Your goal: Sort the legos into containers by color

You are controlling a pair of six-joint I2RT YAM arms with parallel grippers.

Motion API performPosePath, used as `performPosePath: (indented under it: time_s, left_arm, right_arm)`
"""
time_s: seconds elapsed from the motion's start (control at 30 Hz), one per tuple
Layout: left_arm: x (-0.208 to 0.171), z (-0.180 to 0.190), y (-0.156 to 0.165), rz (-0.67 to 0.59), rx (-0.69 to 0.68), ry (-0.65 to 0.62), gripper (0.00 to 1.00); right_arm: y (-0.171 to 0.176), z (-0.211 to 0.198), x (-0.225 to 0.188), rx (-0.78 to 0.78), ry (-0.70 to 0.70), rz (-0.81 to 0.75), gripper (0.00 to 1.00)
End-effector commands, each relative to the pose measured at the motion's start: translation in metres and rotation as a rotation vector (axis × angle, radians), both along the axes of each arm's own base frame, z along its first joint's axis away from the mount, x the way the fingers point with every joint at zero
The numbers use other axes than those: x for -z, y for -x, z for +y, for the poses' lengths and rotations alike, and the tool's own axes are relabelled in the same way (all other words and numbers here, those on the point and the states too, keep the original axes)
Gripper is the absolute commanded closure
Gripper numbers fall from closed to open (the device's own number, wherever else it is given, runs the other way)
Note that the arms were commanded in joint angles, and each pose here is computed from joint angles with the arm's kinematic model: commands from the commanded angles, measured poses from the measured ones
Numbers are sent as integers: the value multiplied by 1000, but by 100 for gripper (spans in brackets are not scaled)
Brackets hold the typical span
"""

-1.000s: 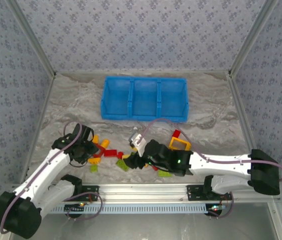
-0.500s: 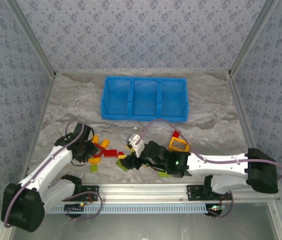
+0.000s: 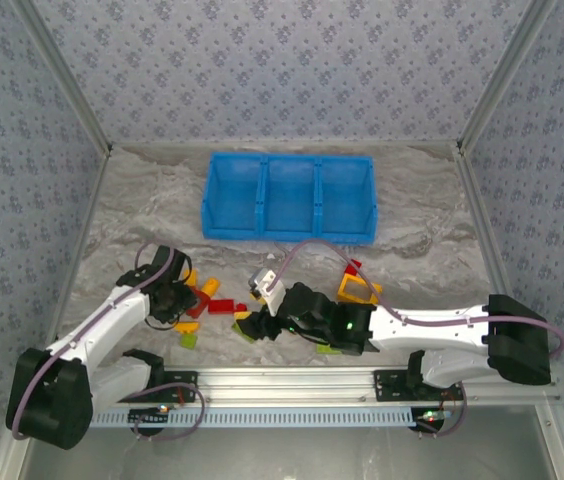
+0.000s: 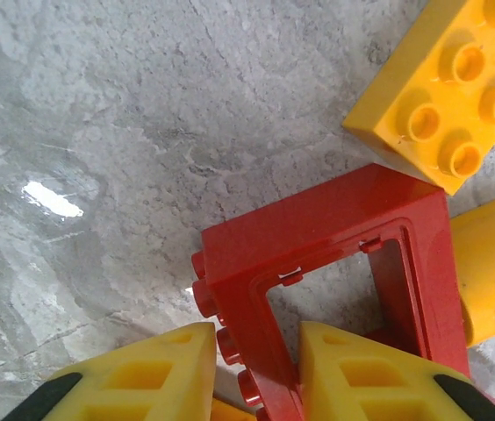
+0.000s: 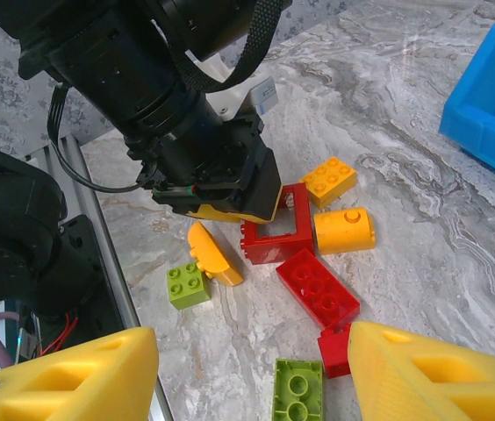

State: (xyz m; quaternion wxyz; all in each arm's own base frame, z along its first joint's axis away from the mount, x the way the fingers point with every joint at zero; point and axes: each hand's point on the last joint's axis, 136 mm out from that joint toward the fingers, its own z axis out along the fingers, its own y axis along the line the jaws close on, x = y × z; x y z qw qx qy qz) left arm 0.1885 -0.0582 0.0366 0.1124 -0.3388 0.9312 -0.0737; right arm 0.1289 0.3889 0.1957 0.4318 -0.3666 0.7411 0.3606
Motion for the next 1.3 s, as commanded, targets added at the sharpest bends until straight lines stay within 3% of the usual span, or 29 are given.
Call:
performPosePath:
  time_s: [0.0, 0.27, 0.4, 0.67, 1.07, 1.27]
  left_arm:
    - [0, 3, -2, -10, -13, -10, 70]
    - [1, 3, -4, -7, -16, -15, 73]
    - [5, 4, -3, 24, -15, -28, 65]
    - [7, 5, -6, 46, -24, -49, 65]
    - [-6, 3, -17, 1, -26, -46, 82]
    - [-41, 4, -18, -57, -22, -49, 90]
  right_arm:
    - [-1, 7, -18, 8, -42, -24, 39]
    - [-2, 7, -18, 13, -39, -27, 39]
    - [-3, 6, -17, 18, -38, -25, 39]
    - [-3, 6, -17, 21, -35, -26, 39]
    - [-3, 6, -16, 22, -31, -27, 39]
    - [-7, 1, -24, 45, -33, -50, 39]
